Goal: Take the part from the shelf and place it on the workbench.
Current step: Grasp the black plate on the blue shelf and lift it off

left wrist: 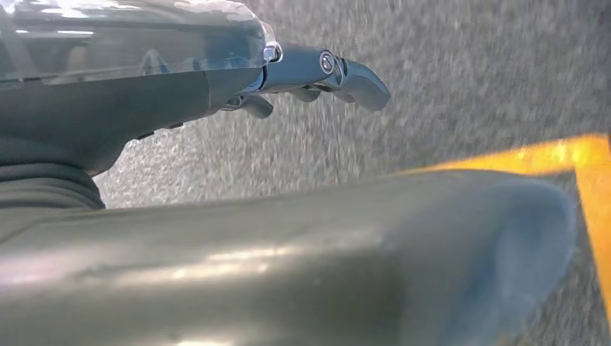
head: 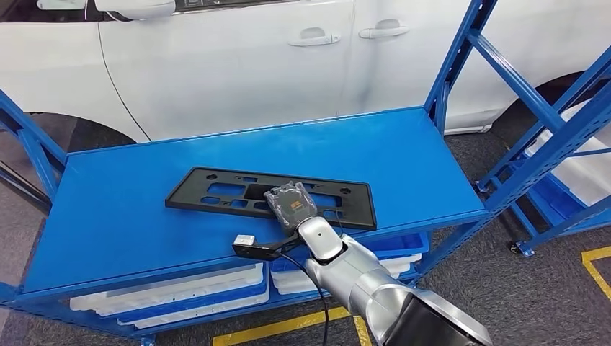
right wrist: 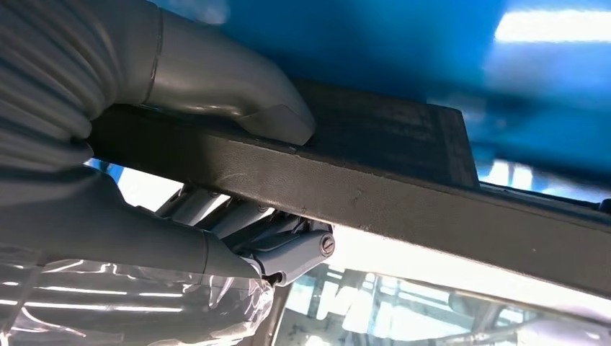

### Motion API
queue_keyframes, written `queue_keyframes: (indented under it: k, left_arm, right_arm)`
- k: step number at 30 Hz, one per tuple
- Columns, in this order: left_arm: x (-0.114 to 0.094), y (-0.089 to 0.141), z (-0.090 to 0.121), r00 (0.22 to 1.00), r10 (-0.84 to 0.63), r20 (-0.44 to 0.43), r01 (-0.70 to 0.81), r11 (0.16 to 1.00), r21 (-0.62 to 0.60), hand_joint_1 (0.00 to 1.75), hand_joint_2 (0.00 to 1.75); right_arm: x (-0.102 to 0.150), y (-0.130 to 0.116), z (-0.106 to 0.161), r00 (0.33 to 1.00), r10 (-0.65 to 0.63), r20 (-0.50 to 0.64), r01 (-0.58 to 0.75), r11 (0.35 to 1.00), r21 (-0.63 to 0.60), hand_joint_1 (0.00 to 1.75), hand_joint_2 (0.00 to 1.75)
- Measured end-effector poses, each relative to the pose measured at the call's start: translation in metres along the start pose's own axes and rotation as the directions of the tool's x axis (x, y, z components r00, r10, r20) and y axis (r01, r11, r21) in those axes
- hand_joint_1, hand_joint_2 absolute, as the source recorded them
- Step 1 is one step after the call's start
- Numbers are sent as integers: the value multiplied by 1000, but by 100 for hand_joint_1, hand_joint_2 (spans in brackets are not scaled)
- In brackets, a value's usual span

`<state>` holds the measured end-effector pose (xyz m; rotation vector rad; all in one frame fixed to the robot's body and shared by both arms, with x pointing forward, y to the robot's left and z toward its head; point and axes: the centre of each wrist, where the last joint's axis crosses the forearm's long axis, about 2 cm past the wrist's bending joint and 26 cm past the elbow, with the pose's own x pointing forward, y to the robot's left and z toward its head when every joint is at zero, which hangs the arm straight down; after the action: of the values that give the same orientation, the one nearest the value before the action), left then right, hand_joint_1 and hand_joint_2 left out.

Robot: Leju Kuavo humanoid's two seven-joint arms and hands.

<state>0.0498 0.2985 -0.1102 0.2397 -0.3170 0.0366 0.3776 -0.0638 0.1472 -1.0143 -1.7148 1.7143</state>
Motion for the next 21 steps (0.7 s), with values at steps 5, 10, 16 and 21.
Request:
queue_keyframes:
  k: [5, 10, 16, 21]
  left_arm:
    - [0, 2, -1, 1000, -13, -11, 13, 1000, 6, 0, 0]
    - [0, 2, -1, 1000, 3, 2, -3, 1000, 8, 0, 0]
    - [-3, 2, 0, 972, 217, 96, -209, 974, -83, 0, 0]
    - [-13, 3, 1, 953, 293, 73, -289, 955, -66, 0, 0]
  right_arm:
    - [-6, -2, 0, 1000, -24, -9, 24, 999, -46, 175, 175]
    - [-12, -13, -6, 993, -117, 31, 120, 980, -158, 175, 175]
    - [-20, -69, -21, 480, -758, 442, 875, 378, -302, 175, 175]
    - [-44, -116, 31, -265, -579, 771, 941, -331, 75, 175, 175]
